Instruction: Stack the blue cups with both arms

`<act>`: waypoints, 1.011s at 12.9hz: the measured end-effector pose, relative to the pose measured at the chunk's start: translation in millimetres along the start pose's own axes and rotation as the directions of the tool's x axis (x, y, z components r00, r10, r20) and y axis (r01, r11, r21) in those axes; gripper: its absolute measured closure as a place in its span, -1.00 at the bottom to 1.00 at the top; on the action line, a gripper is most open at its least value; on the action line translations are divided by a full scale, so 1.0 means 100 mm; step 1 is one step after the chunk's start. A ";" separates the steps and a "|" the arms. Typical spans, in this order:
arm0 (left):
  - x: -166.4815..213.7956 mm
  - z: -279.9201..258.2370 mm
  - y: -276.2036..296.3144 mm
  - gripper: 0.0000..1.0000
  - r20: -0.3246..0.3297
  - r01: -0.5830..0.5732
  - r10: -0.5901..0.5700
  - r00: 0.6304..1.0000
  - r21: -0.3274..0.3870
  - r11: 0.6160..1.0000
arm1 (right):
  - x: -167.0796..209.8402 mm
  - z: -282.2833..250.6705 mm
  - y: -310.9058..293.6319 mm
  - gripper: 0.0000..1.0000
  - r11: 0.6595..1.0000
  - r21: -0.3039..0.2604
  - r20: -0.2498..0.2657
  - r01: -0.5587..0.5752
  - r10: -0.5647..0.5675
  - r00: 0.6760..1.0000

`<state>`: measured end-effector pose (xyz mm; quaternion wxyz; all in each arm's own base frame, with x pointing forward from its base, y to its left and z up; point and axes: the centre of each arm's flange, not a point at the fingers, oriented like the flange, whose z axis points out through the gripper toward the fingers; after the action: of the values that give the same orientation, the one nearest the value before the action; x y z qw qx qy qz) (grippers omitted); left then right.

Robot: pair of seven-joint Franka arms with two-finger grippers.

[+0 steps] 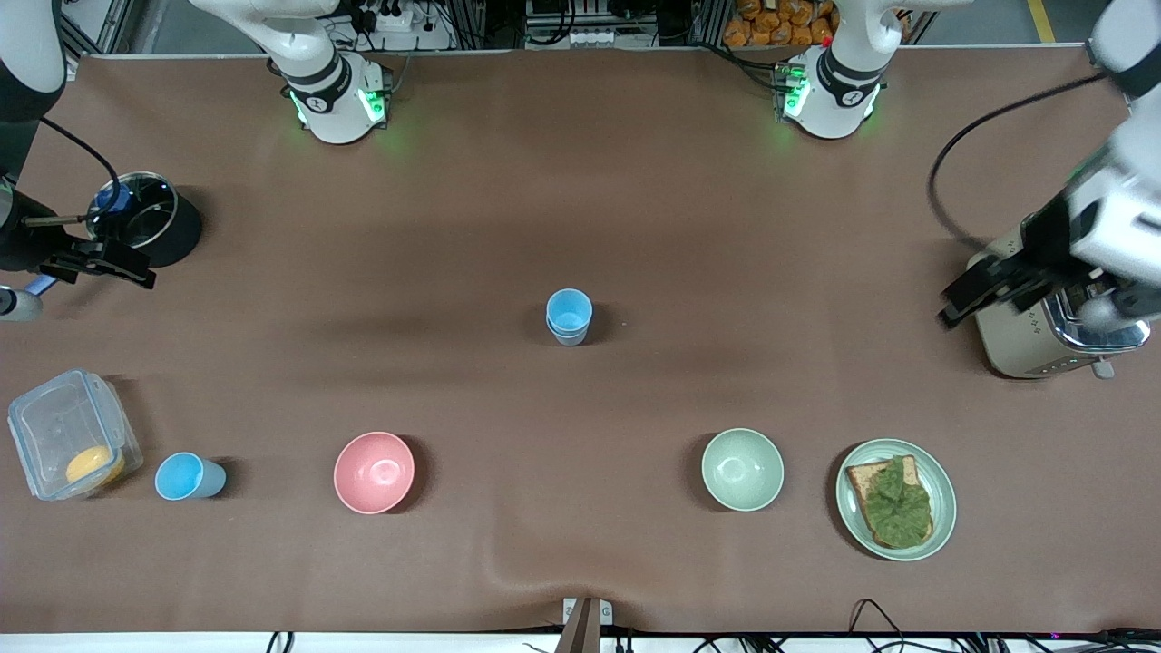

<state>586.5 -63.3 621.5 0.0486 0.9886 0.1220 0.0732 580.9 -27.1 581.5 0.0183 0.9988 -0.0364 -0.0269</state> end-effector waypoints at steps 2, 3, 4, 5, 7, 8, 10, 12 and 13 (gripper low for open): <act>-0.11 -0.17 -0.14 -1.00 0.056 0.007 -0.008 0.998 0.022 1.000 | 0.00 0.00 0.00 -1.00 1.000 0.000 0.001 -0.001 0.001 1.000; -0.15 -0.21 -0.15 -1.00 0.074 0.007 -0.009 0.997 0.028 1.000 | 0.00 0.00 0.01 -1.00 1.000 0.000 0.002 -0.001 0.001 1.000; -0.16 -0.22 -0.16 -1.00 0.089 0.004 -0.007 0.996 0.034 0.999 | 0.00 0.01 0.01 -1.00 1.000 0.000 0.004 -0.002 0.002 1.000; -0.17 -0.21 -0.18 -1.00 0.097 -0.012 0.008 0.995 0.037 0.999 | 0.00 0.01 0.01 -1.00 1.000 0.000 0.004 -0.002 0.002 1.000; -0.16 -0.21 -0.24 -1.00 0.105 -0.055 0.050 0.993 0.044 0.998 | -0.01 0.01 0.02 -1.00 1.000 0.000 0.006 -0.003 0.003 1.000; -0.15 -0.21 -0.30 -1.00 0.111 -0.080 0.074 0.991 0.050 0.996 | -0.01 0.01 0.02 -1.00 1.000 0.000 0.006 -0.003 0.003 1.000; -0.14 -0.20 -0.44 -1.00 0.133 -0.106 0.097 0.986 0.057 0.993 | -0.01 0.01 0.02 -1.00 1.000 0.000 0.007 -0.003 0.003 1.000; -0.13 -0.19 -0.50 -1.00 0.140 -0.114 0.102 0.985 0.082 0.990 | -0.01 0.01 0.02 -1.00 1.000 0.000 0.007 -0.003 0.003 1.000; -0.13 -0.19 -0.50 -1.00 0.140 -0.119 0.105 0.985 0.097 0.988 | -0.01 0.01 0.02 -1.00 1.000 0.000 0.007 -0.003 0.003 1.000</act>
<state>559.0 -17.0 633.0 0.0005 0.9978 0.0664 0.0028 580.2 -28.7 580.7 0.0183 0.9987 -0.0380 -0.0301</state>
